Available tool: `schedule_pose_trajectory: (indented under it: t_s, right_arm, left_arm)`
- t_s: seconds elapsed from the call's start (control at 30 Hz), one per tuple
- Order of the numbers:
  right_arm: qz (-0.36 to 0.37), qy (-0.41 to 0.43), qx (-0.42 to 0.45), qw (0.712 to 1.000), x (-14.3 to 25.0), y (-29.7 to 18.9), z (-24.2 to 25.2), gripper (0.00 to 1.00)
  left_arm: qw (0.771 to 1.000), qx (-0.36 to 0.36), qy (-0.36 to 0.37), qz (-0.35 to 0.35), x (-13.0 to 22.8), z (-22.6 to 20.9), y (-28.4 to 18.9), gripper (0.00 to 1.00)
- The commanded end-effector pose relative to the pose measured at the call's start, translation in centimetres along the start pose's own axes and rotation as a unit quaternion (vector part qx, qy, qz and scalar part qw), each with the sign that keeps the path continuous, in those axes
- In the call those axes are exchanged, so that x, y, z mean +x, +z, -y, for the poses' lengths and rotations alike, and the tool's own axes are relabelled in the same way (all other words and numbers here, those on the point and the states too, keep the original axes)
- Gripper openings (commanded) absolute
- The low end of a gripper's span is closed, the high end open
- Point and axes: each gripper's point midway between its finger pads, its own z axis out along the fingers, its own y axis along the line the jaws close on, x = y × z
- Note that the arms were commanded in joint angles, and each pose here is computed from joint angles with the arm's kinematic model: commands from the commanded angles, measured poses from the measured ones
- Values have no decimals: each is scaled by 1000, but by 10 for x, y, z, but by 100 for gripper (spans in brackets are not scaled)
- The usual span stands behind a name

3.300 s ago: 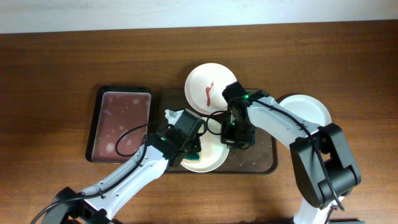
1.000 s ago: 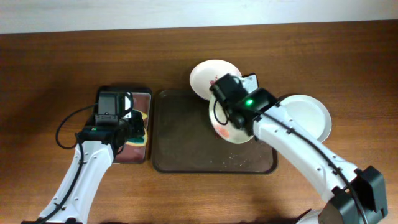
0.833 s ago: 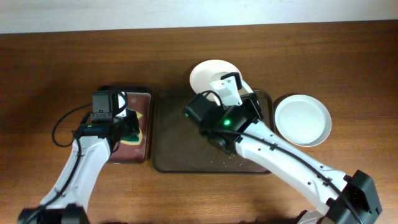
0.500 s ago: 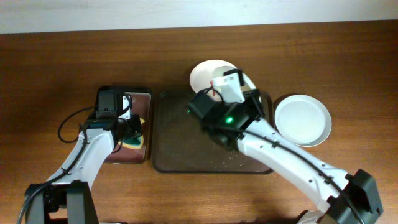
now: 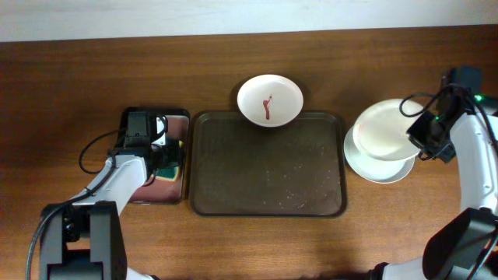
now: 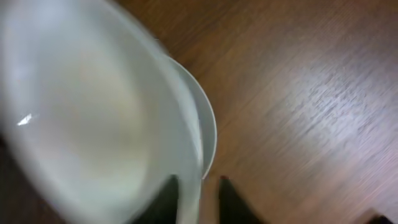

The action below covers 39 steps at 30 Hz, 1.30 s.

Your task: Clean dirty plates on tray and stack at the side

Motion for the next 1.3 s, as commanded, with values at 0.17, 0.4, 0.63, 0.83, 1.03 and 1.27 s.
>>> schedule_pose_trajectory:
  t_s: [0.17,0.4,0.63,0.83,1.03,1.27]
  right_arm:
    - [-34,-33,-39,998,15,-9,-9,33]
    - [-16,-246,-257,935,47,-40,-128,61]
    - [41,-299,-305,904,86,-46,-234,67]
    - [-11,-251,-298,921,113,3,-271,66]
    - [-68,-173,-289,939,132,49,-290,64]
    - [-104,-169,-235,952,159,65,-276,27]
  left_arm:
    - [998,-7,1,-55,27,-4,2,11]
    - [1000,-3,2,-5,-4,-1,-19,67]
    - [998,-8,1,-69,39,-5,-13,58]
    - [997,-9,1,-78,47,-6,-11,9]
    - [997,-9,1,-78,47,-6,-11,53]
    - [997,-9,1,-78,47,-6,-11,51]
